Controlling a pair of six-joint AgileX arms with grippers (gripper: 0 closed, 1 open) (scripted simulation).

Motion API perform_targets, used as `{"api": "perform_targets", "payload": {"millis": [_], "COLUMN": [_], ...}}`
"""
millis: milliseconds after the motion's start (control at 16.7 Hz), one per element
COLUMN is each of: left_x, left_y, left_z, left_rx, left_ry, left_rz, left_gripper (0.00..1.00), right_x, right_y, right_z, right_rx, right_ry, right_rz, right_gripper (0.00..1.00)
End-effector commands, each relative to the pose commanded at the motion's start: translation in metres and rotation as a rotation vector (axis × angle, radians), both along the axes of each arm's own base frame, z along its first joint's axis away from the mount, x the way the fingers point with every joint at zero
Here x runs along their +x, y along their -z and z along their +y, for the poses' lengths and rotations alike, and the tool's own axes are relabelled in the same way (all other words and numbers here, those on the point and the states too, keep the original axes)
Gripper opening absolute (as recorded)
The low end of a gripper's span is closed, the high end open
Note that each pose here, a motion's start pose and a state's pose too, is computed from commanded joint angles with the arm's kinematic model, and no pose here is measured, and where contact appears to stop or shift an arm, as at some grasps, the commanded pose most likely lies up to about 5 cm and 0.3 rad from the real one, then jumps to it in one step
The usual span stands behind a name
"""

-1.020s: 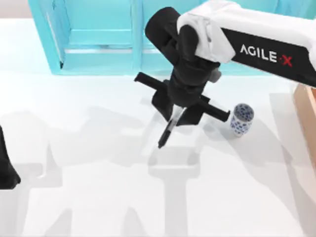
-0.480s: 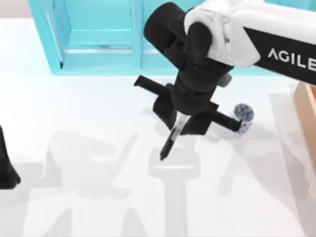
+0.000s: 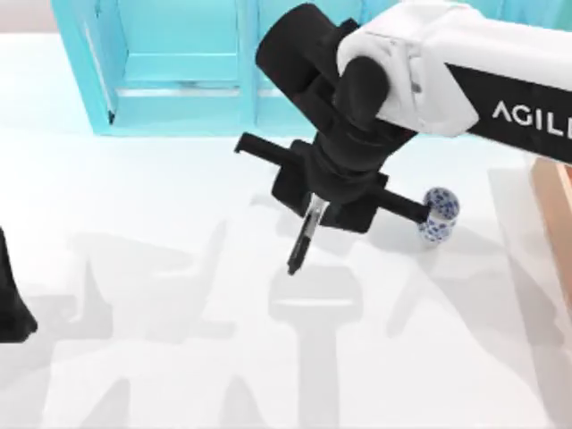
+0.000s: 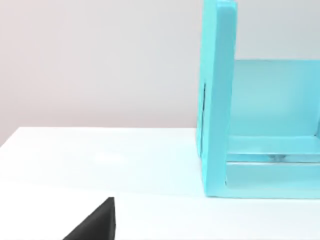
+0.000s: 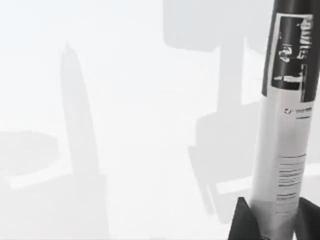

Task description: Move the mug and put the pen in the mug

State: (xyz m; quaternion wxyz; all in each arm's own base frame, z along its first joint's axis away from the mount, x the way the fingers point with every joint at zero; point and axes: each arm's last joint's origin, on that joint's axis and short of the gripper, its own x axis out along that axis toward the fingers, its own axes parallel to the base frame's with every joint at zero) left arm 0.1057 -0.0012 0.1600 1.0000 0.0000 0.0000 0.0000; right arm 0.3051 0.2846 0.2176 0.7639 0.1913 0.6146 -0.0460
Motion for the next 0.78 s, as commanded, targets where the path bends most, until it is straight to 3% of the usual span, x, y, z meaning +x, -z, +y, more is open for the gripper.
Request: {"api": "perform_targets", "payload": {"millis": [240, 480, 780], "left_x": [0.0, 0.0, 0.0], "left_y": [0.0, 0.0, 0.0], "left_z": [0.0, 0.0, 0.0], "left_rx": [0.0, 0.0, 0.0], "left_ry": [0.0, 0.0, 0.0], "left_rz": [0.0, 0.0, 0.0], "left_gripper": [1.0, 1.0, 1.0], "right_x": [-0.005, -0.016, -0.038], "right_y": [0.008, 0.022, 0.035], "right_z": [0.002, -0.002, -0.016], "right_rx": [-0.05, -0.156, -0.336], "right_ry": [-0.111, -0.197, -0.204], "right_rz": [-0.257, -0.558, -0.914], "right_gripper": [0.0, 0.0, 0.0]}}
